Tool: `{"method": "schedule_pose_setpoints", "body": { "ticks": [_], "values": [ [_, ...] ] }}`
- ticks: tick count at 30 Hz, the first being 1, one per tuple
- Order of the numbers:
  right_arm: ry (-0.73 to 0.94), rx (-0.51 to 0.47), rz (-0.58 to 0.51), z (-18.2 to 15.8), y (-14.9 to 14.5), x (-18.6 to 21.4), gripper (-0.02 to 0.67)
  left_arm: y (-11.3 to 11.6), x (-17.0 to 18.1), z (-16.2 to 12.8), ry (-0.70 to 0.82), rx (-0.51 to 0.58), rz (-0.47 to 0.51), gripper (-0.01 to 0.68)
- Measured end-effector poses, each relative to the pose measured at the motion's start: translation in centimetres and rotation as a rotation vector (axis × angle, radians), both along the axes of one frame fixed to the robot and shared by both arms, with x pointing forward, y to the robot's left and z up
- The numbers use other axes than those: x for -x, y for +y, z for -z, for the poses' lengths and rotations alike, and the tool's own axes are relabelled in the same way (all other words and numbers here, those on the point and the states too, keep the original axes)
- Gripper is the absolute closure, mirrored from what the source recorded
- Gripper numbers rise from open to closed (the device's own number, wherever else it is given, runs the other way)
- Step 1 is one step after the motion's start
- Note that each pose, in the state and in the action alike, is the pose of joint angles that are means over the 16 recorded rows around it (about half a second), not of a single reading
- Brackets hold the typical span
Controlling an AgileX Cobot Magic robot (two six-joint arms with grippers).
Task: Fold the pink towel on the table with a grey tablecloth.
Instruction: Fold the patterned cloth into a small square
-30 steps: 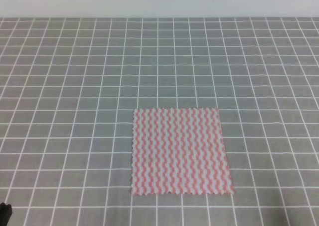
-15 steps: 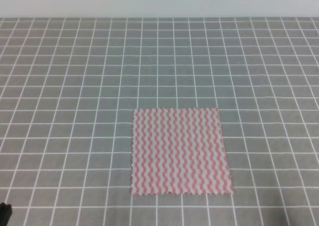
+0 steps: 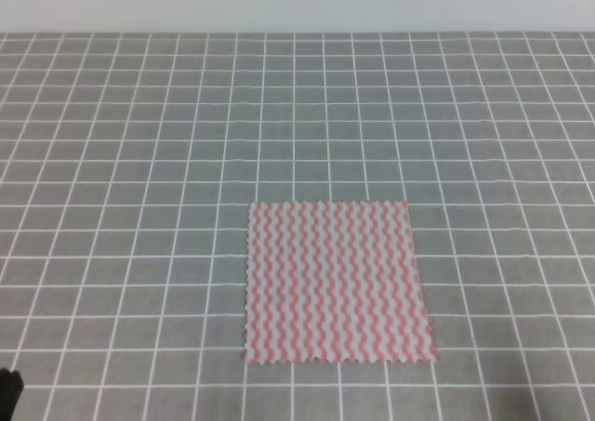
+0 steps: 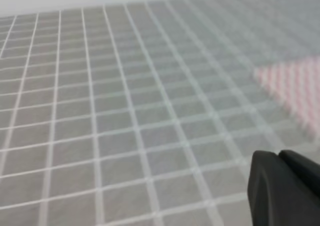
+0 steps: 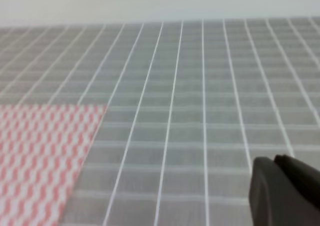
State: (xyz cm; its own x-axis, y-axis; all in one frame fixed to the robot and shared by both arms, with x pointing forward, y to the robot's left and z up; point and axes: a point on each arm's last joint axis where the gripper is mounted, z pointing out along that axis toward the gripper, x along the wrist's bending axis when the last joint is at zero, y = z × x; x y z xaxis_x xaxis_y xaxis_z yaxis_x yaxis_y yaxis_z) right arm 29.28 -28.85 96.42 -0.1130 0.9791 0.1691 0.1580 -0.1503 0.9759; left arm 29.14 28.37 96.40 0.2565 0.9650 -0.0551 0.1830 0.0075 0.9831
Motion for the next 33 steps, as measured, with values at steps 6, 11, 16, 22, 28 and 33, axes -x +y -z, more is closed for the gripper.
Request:
{"method": "schedule_pose_setpoints", "body": {
  "ticks": [6, 11, 16, 22, 28, 33],
  "values": [
    [-0.069, -0.147, 0.018, -0.8, 0.0, -0.1, 0.665, -0.2, -0.1, -0.8, -0.028, 0.22, -0.013, 0.674],
    [-0.114, -0.309, 0.039, -1.3, -0.2, -0.1, 0.665, -0.1, -0.1, -1.4, -0.048, 0.411, -0.034, 0.674],
    [-0.129, -0.425, 0.051, -1.6, -0.3, -0.1, 0.665, 0.0, -0.1, -1.7, -0.056, 0.524, -0.051, 0.674],
    [-0.127, -0.479, 0.051, -1.7, -0.3, -0.1, 0.665, 0.1, -0.2, -1.8, -0.05, 0.572, -0.056, 0.674],
    [-0.087, -0.471, 0.023, -2.5, 0.0, -0.2, 0.665, -0.3, -0.3, -2.4, -0.007, 0.569, -0.036, 0.674],
    [0.013, -0.432, -0.026, -3.9, 0.7, -0.6, 0.664, -0.9, -0.9, -3.8, 0.075, 0.518, -0.001, 0.674]
  ]
}}
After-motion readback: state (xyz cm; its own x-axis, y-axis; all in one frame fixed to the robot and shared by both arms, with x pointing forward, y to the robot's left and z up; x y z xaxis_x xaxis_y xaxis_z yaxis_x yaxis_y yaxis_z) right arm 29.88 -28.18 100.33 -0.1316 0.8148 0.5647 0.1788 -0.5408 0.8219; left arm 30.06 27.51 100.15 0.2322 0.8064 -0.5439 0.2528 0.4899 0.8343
